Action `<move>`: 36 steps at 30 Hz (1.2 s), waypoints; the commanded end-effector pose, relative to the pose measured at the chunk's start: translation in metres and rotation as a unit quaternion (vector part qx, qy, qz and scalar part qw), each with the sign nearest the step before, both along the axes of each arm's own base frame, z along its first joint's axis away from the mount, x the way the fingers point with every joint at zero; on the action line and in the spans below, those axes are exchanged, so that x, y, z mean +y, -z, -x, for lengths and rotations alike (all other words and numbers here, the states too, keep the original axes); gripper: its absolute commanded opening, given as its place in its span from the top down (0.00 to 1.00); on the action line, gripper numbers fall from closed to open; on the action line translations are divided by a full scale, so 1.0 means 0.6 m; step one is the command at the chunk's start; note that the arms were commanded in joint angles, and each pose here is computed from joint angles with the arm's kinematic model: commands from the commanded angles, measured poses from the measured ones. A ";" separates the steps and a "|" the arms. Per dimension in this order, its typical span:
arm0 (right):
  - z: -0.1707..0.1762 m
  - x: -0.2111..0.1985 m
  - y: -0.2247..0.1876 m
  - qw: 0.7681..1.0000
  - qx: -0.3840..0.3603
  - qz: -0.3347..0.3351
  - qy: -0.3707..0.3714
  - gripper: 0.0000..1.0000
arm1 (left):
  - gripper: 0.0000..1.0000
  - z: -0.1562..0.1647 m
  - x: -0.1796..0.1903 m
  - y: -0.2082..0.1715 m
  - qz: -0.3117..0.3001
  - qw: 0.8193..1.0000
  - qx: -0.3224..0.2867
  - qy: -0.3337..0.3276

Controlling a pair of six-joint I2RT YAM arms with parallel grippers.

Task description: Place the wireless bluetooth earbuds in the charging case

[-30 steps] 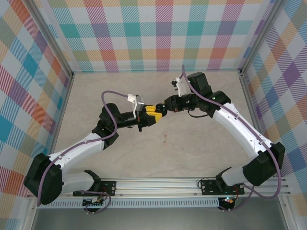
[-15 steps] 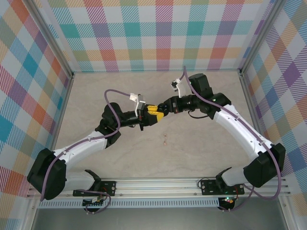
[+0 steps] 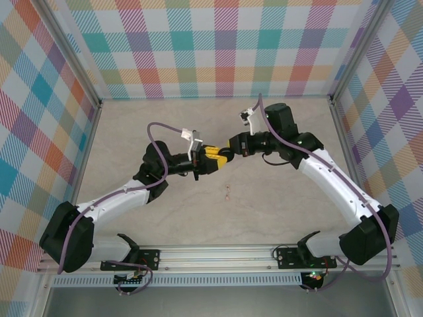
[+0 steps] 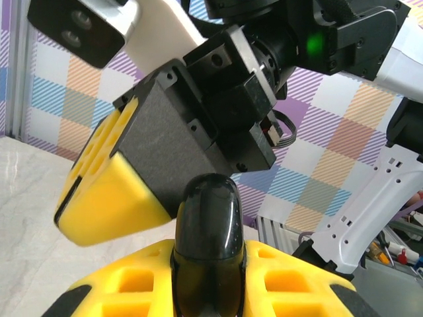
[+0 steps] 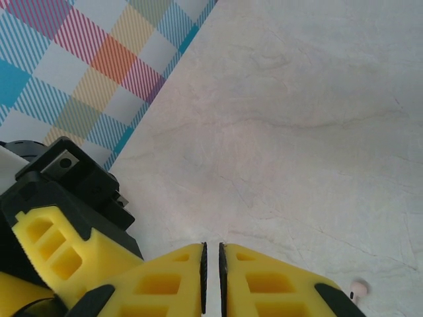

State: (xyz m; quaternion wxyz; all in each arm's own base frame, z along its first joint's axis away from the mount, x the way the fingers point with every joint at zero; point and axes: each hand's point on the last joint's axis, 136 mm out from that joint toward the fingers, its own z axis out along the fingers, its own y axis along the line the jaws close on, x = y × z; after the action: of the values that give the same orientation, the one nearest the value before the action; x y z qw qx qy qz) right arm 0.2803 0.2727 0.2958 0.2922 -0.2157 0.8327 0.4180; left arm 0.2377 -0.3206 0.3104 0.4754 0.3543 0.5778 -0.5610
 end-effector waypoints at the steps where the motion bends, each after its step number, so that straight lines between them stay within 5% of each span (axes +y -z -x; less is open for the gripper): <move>1: 0.027 0.010 -0.042 0.998 -0.038 -0.031 -0.035 0.83 | 0.82 -0.023 -0.006 0.017 -0.013 0.999 0.029 -0.023; 7: 0.002 -0.017 -0.013 0.999 -0.029 0.025 0.025 0.81 | 0.81 -0.064 0.002 0.032 -0.032 0.995 0.058 -0.080; 16: -0.049 -0.102 0.060 0.972 -0.004 0.161 0.173 0.79 | 0.79 -0.177 0.026 0.102 -0.069 0.967 0.182 -0.166; 28: -0.034 -0.121 0.090 0.966 0.016 0.185 0.182 0.78 | 0.79 -0.318 0.038 0.249 -0.201 0.893 0.322 -0.241; 36: -0.027 -0.126 0.106 0.963 0.031 0.191 0.185 0.77 | 0.79 -0.398 0.008 0.324 -0.212 0.875 0.378 -0.217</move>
State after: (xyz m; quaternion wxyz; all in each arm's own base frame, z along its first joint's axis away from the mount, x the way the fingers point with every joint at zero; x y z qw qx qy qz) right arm 0.3019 0.2019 0.2350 0.2981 -0.1069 0.9275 0.1985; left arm 0.4701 -0.3149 0.1212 0.2720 0.0820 0.8753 -0.3914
